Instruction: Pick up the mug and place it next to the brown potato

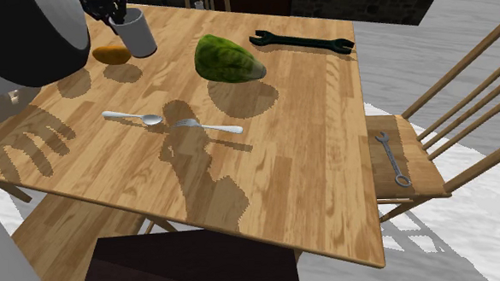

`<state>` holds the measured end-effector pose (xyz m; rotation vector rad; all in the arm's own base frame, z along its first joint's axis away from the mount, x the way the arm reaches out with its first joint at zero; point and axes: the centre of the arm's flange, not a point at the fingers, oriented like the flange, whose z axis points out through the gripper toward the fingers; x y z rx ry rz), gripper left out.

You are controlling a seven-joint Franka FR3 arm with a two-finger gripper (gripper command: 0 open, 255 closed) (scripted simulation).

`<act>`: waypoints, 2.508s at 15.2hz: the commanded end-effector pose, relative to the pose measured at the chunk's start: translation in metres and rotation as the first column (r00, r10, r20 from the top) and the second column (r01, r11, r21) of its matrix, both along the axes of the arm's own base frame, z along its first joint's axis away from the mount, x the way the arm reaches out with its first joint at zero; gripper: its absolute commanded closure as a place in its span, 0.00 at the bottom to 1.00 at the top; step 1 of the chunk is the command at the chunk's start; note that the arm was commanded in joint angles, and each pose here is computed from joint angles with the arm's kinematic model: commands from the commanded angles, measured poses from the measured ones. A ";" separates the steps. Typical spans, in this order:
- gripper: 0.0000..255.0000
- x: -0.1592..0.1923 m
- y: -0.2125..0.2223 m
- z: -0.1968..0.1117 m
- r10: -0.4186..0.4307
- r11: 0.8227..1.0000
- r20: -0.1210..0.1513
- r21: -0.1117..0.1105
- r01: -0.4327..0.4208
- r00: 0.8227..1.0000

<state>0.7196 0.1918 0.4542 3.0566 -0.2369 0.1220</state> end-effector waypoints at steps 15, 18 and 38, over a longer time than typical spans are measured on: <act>1.00 0.000 0.000 -0.084 0.000 1.000 0.001 0.000 0.000 1.000; 1.00 0.000 0.000 -0.094 0.000 1.000 0.001 0.000 0.000 1.000; 0.00 -0.004 0.004 -0.044 0.000 1.000 0.001 0.000 0.000 1.000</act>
